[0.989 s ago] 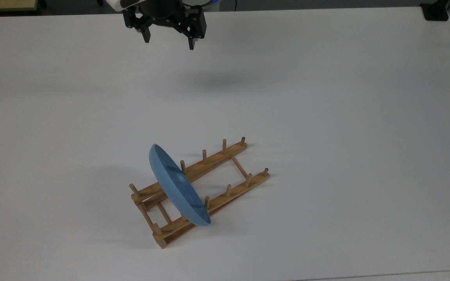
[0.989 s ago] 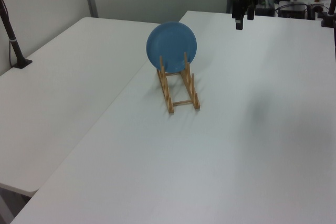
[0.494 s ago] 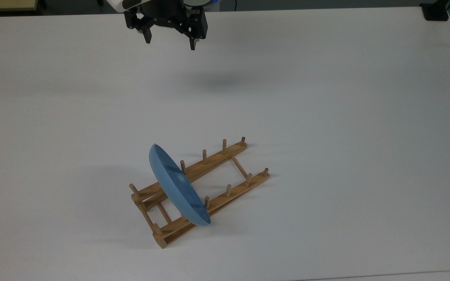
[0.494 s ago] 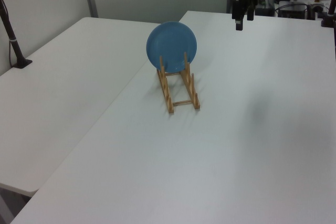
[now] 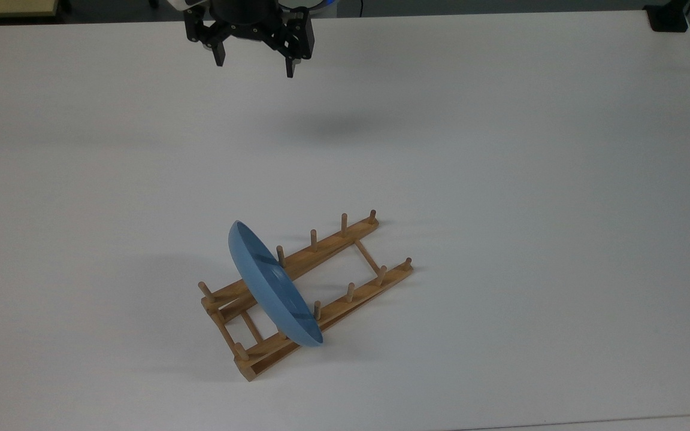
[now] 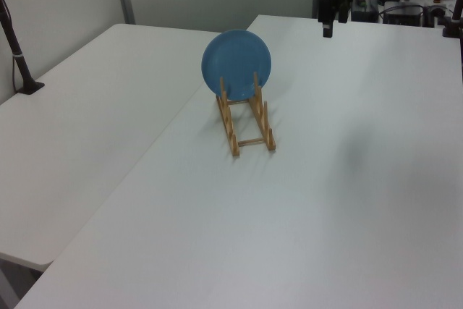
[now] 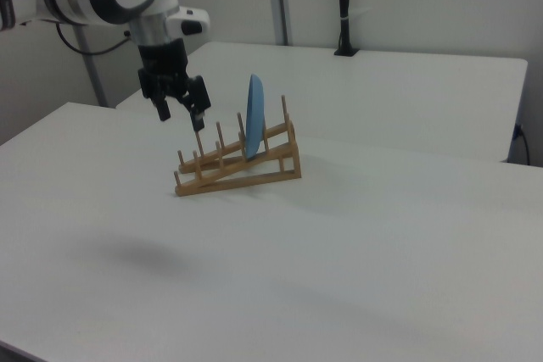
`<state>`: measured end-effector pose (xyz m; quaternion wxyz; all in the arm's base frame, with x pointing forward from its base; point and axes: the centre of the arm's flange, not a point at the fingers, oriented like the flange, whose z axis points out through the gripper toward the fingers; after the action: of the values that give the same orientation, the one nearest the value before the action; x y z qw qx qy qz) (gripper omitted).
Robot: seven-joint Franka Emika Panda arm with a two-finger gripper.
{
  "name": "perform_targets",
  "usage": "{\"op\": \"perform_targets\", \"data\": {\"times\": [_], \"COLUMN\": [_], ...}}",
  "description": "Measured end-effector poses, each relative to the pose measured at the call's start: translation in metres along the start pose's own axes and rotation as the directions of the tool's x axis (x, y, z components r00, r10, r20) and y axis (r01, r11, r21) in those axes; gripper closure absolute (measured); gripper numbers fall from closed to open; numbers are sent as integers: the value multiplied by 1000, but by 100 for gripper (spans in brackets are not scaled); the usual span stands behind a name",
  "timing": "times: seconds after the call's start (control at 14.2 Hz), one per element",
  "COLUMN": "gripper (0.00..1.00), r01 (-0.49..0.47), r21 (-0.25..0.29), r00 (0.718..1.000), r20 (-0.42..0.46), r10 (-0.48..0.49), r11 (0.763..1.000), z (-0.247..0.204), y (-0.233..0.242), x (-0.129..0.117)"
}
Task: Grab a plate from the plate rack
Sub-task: 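Lower the open gripper onto the rim of the blue plate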
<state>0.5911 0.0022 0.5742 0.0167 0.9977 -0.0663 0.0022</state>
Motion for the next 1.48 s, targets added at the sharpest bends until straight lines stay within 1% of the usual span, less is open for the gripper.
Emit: {"op": "perform_targets", "data": {"times": [0.14,0.28,0.49,0.56,0.78,0.85,0.92,1.06,1.13,1.2,1.27,1.34,1.41,1.48], "gripper": [0,0,0,0,0,3,3,10,11,14,14,18,18,23], "r01": [18,38,59,65,89,99,110,133,142,152,160,165,166,164], "r21": [-7,-43,-99,-120,-197,-212,-219,-238,-247,-254,-260,-267,-275,-287], "r00": [995,979,946,935,906,894,883,870,866,860,854,846,838,832], "r20": [-93,-197,-312,-339,-392,-410,-426,-438,-439,-442,-448,-457,-466,-474], "r10": [-19,-45,-87,-103,-161,-181,-197,-228,-242,-254,-266,-275,-282,-289], "r11": [1000,998,993,991,976,972,970,962,958,955,952,950,947,944], "z": [-20,-31,-23,-17,-2,2,7,20,29,37,47,55,60,63], "y": [-9,-15,-21,-23,-29,-34,-41,-53,-59,-65,-70,-73,-74,-73], "x": [7,16,41,50,74,81,87,99,105,111,118,124,129,133]}}
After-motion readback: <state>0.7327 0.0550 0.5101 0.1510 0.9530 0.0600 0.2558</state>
